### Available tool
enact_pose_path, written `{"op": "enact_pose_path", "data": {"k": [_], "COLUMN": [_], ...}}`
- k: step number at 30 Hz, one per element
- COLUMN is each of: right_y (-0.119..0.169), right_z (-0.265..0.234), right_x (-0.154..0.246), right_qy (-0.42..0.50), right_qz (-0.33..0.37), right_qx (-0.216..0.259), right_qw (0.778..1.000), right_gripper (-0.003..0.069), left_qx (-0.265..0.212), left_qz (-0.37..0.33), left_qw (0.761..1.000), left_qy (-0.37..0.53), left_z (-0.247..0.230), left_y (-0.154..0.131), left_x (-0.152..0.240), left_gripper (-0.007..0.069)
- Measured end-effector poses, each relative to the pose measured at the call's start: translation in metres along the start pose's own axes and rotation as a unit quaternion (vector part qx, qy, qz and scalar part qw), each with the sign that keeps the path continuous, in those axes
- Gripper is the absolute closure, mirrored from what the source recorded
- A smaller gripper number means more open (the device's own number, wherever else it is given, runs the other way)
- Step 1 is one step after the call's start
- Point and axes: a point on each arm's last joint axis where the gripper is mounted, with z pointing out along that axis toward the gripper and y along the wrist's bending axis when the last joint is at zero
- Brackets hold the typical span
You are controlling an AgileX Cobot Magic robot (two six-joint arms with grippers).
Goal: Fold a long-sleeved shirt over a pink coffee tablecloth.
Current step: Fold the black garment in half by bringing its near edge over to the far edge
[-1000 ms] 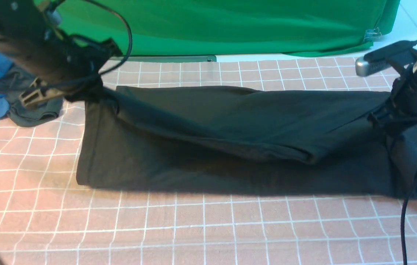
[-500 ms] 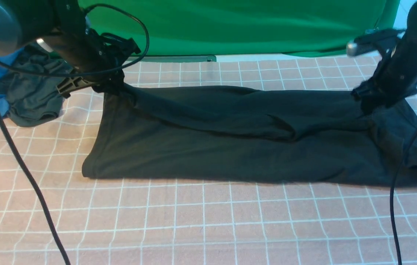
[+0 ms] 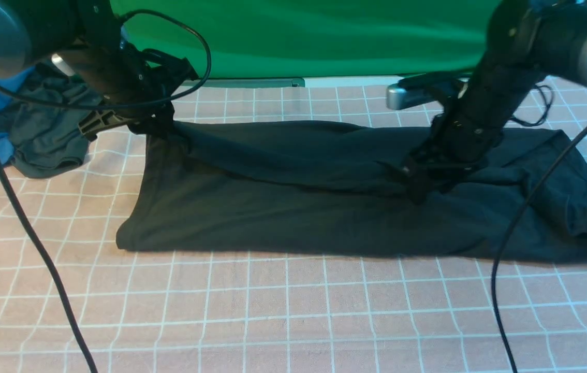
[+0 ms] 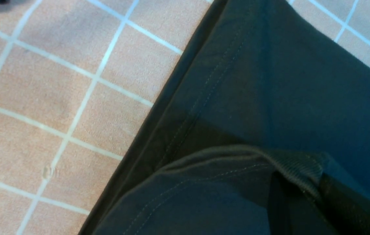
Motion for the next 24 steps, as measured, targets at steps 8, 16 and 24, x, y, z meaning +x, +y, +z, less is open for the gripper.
{"op": "enact_pose_path", "data": {"k": [8,16,24], "right_y": [-0.007,-0.009,-0.008], "right_z": [0.019,0.025,0.006], "right_x": [-0.006,-0.013,-0.027], "right_qy": [-0.020,-0.053,-0.082], "right_qz": [0.052,0.045,0.021], "right_qx": [0.009,0.018,0.026], "right_qw": [0.998,0.997,0.996], "right_gripper": [0.0216,0.0570,0.0619], "left_qx": [-0.001,0.002,0.018], "left_qz": [0.011,0.010,0.008], "left_qw": [1.000,1.000,1.000], "left_qy": [0.002,0.003,-0.009], "left_z": [0.000,0.000,-0.009], "left_y": [0.000,0.000,-0.007], "left_x": [0.000,0.001,-0.006], "left_gripper": [0.0592,0.0592,0.0592]}}
